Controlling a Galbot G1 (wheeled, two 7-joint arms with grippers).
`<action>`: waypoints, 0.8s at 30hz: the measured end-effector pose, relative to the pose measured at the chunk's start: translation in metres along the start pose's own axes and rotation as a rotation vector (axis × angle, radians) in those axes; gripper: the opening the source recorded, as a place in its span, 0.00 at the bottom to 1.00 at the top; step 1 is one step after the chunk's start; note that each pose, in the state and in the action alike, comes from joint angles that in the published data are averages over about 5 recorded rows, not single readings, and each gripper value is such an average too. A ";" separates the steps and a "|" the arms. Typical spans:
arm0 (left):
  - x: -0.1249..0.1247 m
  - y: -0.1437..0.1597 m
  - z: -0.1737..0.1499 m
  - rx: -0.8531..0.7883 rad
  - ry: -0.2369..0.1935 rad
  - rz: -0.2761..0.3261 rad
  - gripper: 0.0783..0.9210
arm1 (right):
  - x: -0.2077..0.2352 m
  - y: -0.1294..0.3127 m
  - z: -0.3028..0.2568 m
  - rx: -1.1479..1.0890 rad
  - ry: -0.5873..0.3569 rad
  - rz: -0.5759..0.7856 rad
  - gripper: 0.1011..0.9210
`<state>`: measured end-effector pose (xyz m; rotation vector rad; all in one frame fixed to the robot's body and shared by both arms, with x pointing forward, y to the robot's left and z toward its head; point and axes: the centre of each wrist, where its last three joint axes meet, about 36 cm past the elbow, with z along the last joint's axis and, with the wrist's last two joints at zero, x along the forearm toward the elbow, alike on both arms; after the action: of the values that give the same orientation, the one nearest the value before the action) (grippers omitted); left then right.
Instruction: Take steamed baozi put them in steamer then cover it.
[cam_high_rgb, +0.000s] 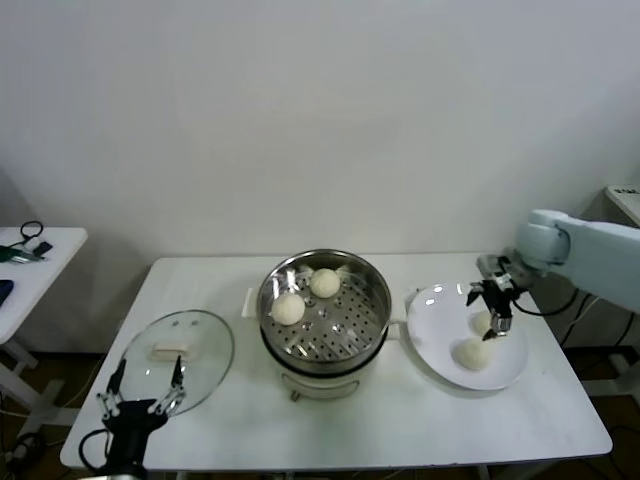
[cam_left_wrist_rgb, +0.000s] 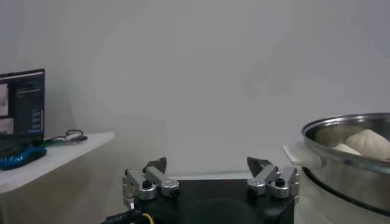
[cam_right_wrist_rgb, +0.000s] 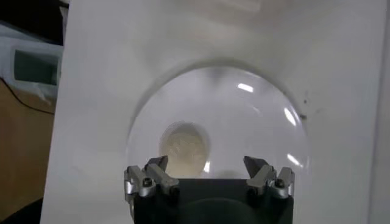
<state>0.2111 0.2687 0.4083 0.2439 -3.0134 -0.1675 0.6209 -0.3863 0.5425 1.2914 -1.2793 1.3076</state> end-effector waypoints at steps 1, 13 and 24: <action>0.000 0.000 0.000 0.000 0.001 0.000 0.88 | -0.007 0.003 0.002 -0.002 0.003 0.000 0.88; 0.002 0.000 0.001 -0.004 0.006 -0.001 0.88 | -0.061 0.023 0.010 -0.018 0.024 0.004 0.88; 0.002 0.001 0.001 -0.010 0.005 -0.004 0.88 | -0.075 0.027 0.008 -0.028 0.030 -0.001 0.78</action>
<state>0.2088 0.2696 0.4077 0.2490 -3.0066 -0.1816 0.6006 -0.3915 0.4645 1.2487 -1.2723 1.2995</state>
